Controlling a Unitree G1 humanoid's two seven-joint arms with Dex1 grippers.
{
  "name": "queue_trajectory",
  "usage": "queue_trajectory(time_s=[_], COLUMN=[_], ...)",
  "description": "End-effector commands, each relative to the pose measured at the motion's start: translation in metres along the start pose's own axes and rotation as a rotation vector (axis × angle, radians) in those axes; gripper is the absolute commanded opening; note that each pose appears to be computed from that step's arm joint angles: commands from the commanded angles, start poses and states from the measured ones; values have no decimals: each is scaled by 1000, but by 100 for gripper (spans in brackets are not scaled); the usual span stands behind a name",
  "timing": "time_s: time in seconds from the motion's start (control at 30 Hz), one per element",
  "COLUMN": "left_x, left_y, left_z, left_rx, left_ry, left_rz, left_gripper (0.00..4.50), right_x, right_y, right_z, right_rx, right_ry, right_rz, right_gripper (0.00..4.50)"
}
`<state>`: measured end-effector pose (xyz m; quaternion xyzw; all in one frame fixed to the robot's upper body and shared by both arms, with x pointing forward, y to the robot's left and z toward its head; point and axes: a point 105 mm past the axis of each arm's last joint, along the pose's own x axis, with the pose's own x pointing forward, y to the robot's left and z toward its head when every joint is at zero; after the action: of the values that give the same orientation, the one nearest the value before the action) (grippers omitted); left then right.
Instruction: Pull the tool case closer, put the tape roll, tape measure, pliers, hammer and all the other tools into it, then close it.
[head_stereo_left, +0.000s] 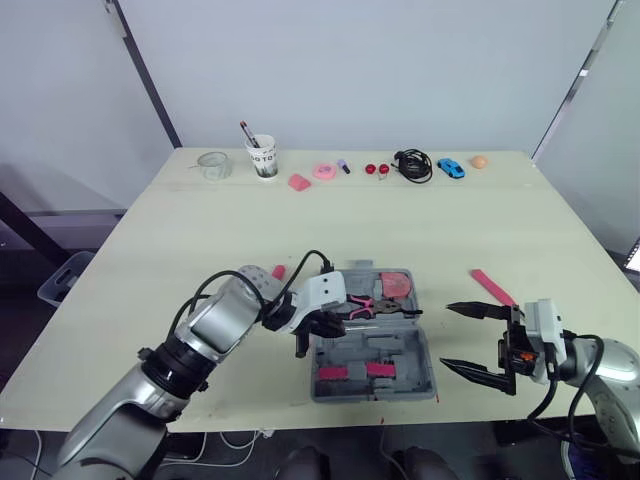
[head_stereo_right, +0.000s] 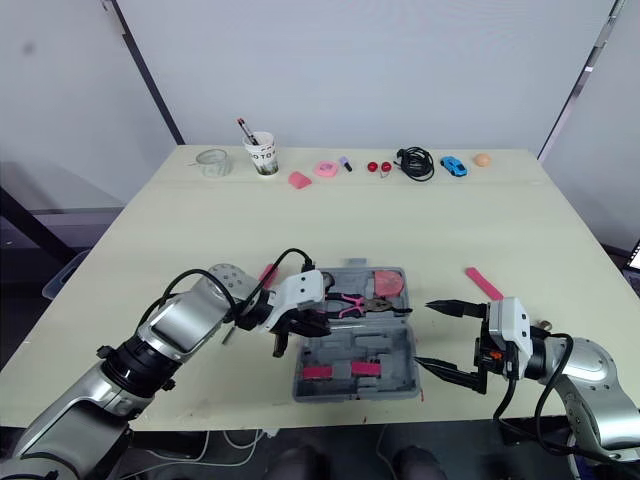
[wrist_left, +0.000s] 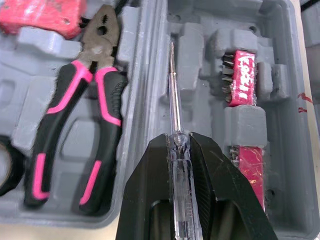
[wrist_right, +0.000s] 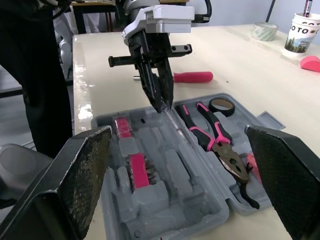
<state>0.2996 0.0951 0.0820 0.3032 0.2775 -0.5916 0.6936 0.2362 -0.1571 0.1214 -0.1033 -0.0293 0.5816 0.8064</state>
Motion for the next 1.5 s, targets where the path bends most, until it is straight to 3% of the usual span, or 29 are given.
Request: queue_trajectory(time_s=[0.03, 1.5], left_x=[3, 38], left_y=[0, 10], left_z=[4, 20], left_rx=[56, 173], left_ry=[11, 45], left_rz=[-4, -38], left_gripper=[7, 7], right_x=[0, 13], right_y=[-2, 5], right_z=[7, 17], right_rx=[-43, -67], right_ry=[-18, -9], right_rz=[-5, 11], right_gripper=[450, 450])
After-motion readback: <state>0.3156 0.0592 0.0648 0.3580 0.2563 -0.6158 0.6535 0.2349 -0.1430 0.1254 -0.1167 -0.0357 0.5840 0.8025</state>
